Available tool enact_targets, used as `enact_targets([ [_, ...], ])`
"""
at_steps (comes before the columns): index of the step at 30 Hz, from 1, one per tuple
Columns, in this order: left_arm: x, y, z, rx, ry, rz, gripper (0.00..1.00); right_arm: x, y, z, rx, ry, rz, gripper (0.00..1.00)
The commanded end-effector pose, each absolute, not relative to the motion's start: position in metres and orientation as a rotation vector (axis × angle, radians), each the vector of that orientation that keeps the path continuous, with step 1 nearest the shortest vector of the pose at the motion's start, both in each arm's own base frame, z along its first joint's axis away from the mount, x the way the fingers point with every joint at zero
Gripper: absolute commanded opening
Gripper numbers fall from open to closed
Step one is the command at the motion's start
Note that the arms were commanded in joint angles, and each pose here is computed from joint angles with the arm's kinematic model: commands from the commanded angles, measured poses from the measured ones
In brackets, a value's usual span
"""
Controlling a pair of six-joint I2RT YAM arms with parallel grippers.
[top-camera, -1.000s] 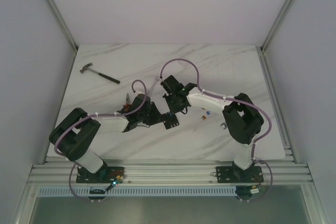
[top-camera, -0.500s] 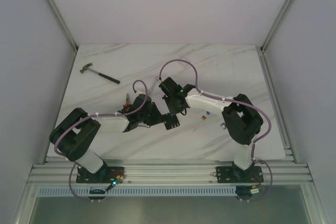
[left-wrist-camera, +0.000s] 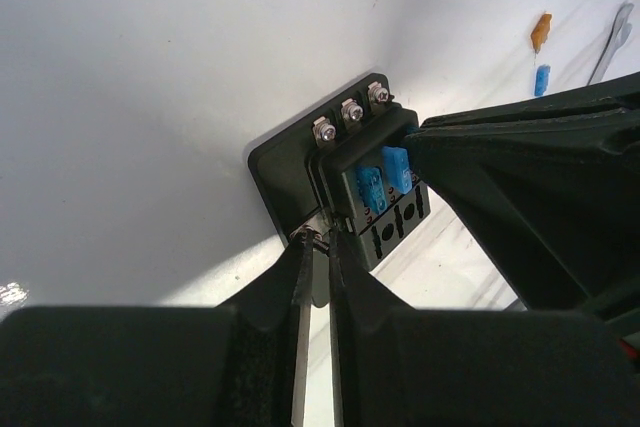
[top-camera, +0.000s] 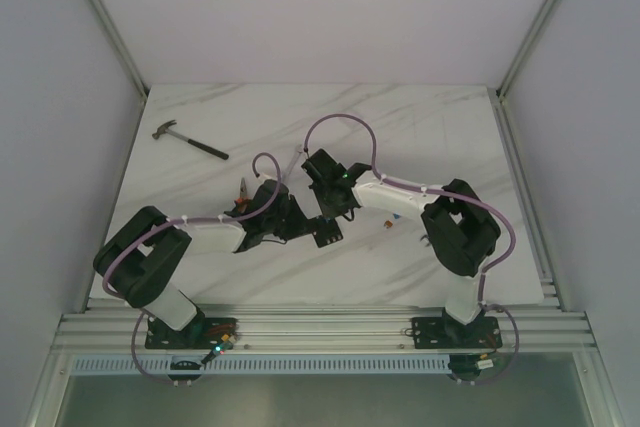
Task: Snap on the fuse box
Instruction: Install the fuse at the fuse box base.
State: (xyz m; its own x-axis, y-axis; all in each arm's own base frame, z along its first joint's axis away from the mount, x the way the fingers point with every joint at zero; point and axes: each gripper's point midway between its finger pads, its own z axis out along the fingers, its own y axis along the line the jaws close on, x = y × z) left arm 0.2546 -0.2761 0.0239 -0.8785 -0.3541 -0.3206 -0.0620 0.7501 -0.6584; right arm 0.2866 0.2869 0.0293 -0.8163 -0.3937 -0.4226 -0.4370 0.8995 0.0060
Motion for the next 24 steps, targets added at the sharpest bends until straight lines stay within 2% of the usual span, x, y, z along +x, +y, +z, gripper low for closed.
enact_targets([
  [1, 0.226, -0.250, -0.009, -0.348, 2.658, -0.765, 0.16, 0.242, 0.190, -0.062, -0.665, 2.900, -0.335, 0.00],
  [4, 0.227, -0.252, -0.007, -0.344, 2.652, -0.774, 0.16, 0.250, 0.209, -0.046, -0.683, 2.846, -0.234, 0.00],
  [7, 0.228, -0.254, -0.003, -0.339, 2.642, -0.785, 0.16, 0.264, 0.245, -0.007, -0.698, 2.741, -0.072, 0.00],
  [11, 0.230, -0.259, 0.002, -0.332, 2.633, -0.801, 0.16, 0.279, 0.282, 0.043, -0.691, 2.620, 0.084, 0.16],
  [15, 0.231, -0.261, 0.003, -0.333, 2.629, -0.803, 0.17, 0.287, 0.297, 0.074, -0.669, 2.553, 0.130, 0.25],
  [19, 0.232, -0.263, 0.003, -0.331, 2.630, -0.806, 0.17, 0.289, 0.300, 0.087, -0.642, 2.531, 0.142, 0.27],
  [24, 0.234, -0.266, 0.003, -0.328, 2.631, -0.810, 0.17, 0.285, 0.292, 0.076, -0.623, 2.573, 0.089, 0.27],
])
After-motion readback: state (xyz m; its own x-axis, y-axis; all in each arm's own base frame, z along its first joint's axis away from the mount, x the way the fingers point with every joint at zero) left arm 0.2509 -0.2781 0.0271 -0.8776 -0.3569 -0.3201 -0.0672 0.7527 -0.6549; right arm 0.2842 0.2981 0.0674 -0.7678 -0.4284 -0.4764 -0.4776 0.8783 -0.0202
